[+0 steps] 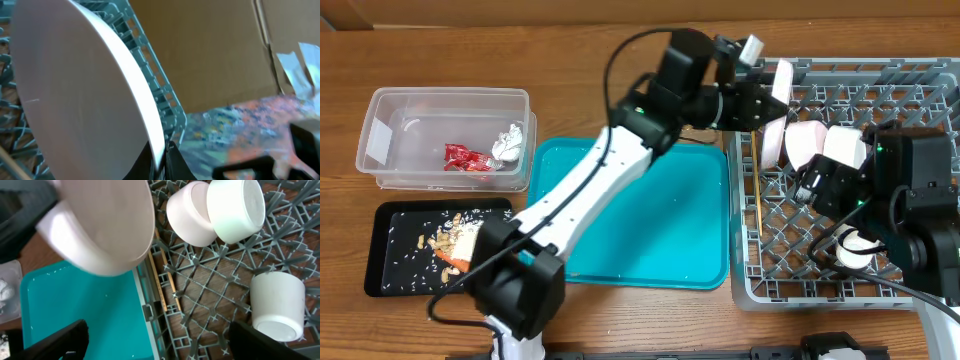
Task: Sort waste into correct bins and load items into the dishwasher
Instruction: 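Carry the plate right and insert it upright into the dish rack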
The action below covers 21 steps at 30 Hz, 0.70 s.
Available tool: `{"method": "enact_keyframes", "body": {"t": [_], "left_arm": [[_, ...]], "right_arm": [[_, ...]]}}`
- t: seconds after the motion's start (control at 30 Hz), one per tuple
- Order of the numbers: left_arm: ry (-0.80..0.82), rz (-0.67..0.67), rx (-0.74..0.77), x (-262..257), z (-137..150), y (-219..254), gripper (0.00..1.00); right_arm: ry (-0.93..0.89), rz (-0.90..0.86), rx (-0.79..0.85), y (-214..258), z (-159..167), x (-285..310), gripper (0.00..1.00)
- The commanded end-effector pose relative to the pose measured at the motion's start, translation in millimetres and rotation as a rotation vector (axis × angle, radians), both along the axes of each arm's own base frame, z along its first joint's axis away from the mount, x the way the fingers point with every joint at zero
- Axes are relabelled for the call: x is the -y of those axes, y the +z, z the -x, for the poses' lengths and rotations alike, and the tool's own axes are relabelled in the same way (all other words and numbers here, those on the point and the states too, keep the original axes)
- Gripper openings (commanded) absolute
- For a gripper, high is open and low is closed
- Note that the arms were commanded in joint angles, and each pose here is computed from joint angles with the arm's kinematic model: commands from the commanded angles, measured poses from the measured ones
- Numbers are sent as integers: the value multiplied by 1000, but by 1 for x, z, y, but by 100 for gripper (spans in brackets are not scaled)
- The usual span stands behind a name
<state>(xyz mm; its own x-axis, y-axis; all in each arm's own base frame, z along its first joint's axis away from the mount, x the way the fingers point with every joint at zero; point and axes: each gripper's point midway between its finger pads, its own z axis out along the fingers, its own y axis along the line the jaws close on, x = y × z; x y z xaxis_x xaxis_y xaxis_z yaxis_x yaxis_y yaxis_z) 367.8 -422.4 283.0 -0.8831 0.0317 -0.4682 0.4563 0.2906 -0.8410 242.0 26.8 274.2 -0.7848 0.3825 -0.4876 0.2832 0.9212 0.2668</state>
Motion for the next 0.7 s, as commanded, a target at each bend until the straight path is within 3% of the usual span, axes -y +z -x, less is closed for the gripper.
{"method": "enact_keyframes", "body": {"t": [0.0, 0.23, 0.4, 0.43, 0.5, 0.53, 0.6, 0.67], "left_arm": [[102, 0, -95, 14, -19, -23, 4], [121, 10, -255, 36, -28, -72, 4], [147, -12, -271, 37, -33, -90, 5], [146, -6, -265, 38, -34, -88, 11], [138, 7, -256, 39, -34, -84, 36], [140, 8, -263, 39, -34, -84, 72], [130, 10, -267, 38, -33, -84, 97], [116, 14, -272, 37, -32, -83, 100]], "right_arm": [[15, 5, 30, 10, 2, 0, 92], [35, 20, 15, 7, 5, 1, 92], [37, 22, 10, 6, 7, 1, 92], [37, 22, 10, 6, 7, 1, 92], [37, 22, 10, 7, 6, 1, 92], [37, 22, 10, 7, 6, 1, 92], [37, 22, 10, 6, 7, 1, 92], [38, 22, 10, 6, 7, 1, 92]]}}
